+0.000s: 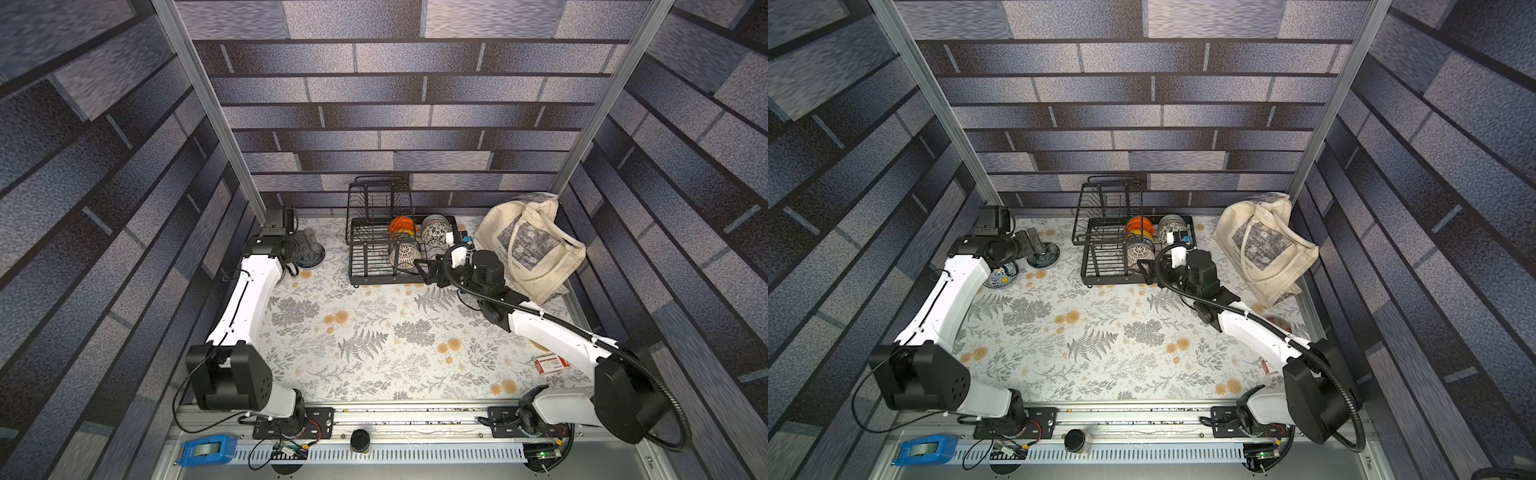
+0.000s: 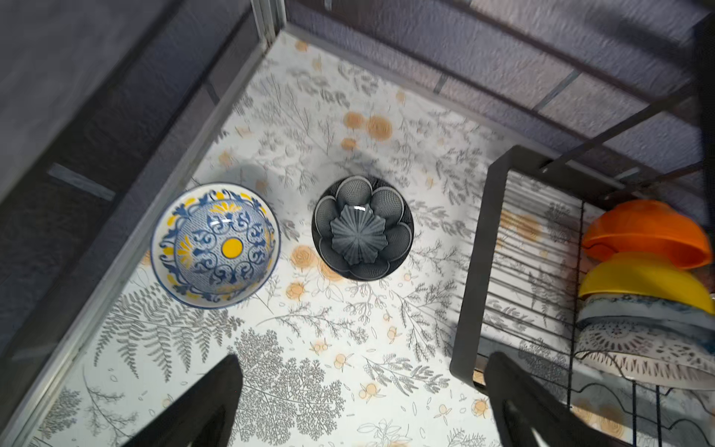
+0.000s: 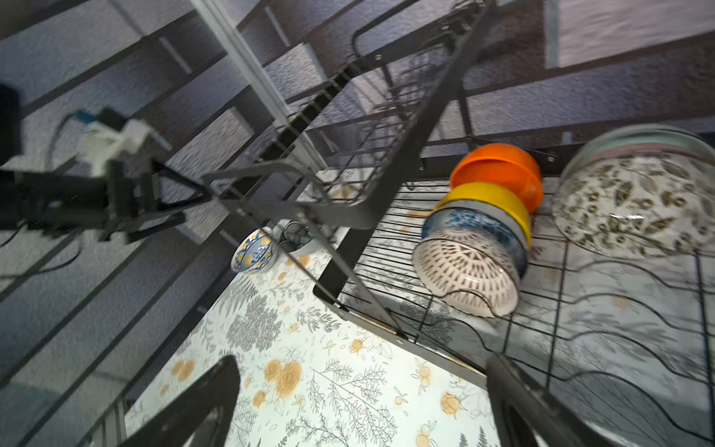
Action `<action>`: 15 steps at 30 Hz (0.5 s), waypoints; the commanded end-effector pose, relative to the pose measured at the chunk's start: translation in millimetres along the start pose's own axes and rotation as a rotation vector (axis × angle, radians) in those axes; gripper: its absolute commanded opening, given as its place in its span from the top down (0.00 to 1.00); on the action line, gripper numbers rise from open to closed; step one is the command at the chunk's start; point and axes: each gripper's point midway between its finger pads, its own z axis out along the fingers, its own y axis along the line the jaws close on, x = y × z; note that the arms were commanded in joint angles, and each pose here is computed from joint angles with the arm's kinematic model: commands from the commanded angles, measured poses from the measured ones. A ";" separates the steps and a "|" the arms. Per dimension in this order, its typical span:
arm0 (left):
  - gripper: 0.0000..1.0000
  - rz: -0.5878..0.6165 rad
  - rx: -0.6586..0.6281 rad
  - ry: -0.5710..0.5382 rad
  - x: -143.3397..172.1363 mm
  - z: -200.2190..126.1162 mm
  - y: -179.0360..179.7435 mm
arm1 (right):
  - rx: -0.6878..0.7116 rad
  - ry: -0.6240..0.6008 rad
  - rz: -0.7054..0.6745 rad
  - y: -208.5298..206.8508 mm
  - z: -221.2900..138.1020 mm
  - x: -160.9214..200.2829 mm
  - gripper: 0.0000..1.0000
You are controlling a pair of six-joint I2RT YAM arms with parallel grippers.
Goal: Load bowls into a dish rack
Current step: Pick up the bowl from the top-left of the table.
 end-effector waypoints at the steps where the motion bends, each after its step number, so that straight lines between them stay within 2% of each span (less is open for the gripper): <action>1: 0.00 0.004 0.047 0.125 13.3 18.8 -15.9 | -0.063 -0.045 -0.196 28.4 -0.9 2.5 0.00; 8: 0.01 0.090 -0.006 0.271 17.8 84.3 -26.9 | -0.126 0.005 -0.283 53.7 9.6 37.9 0.00; 15: 0.11 0.217 -0.119 0.371 23.6 133.9 -30.9 | -0.134 0.055 -0.272 56.5 22.4 60.2 0.00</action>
